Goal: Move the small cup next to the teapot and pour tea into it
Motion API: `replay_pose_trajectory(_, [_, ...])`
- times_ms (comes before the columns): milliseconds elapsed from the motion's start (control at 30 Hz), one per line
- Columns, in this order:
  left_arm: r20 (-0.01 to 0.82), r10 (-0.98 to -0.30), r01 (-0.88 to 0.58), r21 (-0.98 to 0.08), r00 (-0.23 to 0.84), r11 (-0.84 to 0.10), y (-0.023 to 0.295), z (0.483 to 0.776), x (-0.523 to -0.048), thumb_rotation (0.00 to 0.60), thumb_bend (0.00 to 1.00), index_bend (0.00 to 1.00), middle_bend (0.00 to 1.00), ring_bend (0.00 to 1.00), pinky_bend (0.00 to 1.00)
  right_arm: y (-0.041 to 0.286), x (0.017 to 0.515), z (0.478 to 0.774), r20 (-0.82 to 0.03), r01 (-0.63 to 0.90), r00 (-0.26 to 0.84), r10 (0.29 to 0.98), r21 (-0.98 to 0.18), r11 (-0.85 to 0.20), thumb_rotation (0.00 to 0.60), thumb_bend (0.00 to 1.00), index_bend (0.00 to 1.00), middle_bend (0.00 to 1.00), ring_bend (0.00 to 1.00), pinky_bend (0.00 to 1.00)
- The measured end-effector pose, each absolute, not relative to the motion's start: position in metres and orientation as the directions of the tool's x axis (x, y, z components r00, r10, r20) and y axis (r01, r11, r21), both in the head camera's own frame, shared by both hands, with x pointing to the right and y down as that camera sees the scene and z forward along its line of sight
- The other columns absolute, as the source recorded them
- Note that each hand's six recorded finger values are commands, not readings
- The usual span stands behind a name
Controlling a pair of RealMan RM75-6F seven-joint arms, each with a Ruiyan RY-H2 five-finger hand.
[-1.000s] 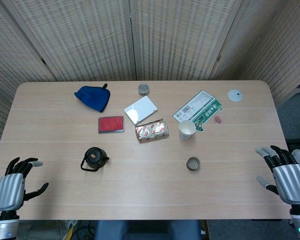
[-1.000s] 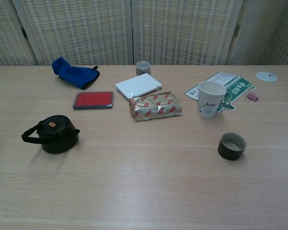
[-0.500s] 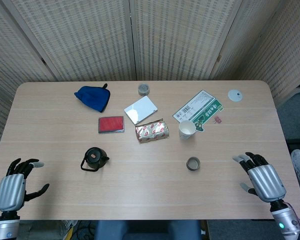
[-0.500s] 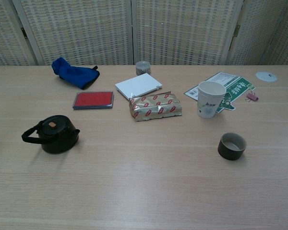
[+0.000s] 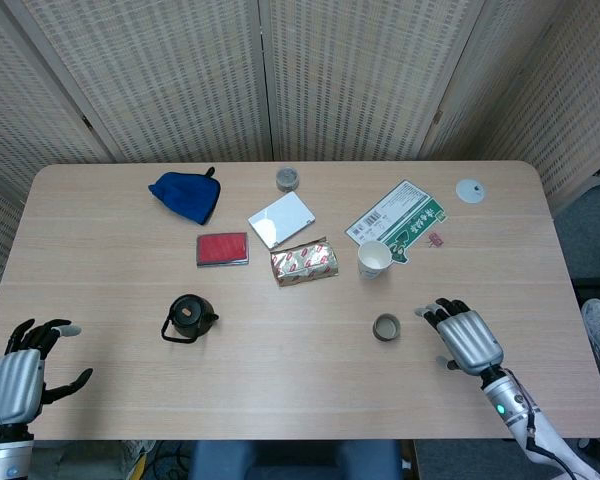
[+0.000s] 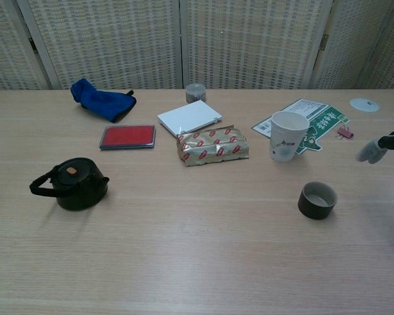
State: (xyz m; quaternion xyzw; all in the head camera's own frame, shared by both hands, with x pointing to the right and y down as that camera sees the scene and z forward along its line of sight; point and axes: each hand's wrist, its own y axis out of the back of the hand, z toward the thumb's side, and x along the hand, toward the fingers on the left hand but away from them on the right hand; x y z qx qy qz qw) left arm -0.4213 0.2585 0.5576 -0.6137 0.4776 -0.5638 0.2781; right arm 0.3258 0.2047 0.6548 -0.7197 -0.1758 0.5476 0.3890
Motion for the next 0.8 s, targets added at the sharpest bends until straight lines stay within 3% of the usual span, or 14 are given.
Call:
replay_pose_trajectory(600, [0.429,-0.897,-0.265,-0.882,-0.106,-0.391,0.259,0.558,-0.426,0.600,0.18,0.36,0.27,0.26,0.08,0.189,0.274,0.713,-0.712,-0.244,0.367,0.599,-0.695,-0.676,0.600,0.10,0.24,0.26,0.17,0.26])
replay_pose_trajectory(800, [0.428,-0.897,-0.264,-0.883,-0.110,-0.389,0.260,0.557,-0.427,0.600,0.18,0.36,0.27,0.26,0.08,0.186,0.264,0.722,-0.721,-0.267,0.369,0.587,-0.687,-0.676,0.600,0.11,0.30,0.26,0.17,0.26])
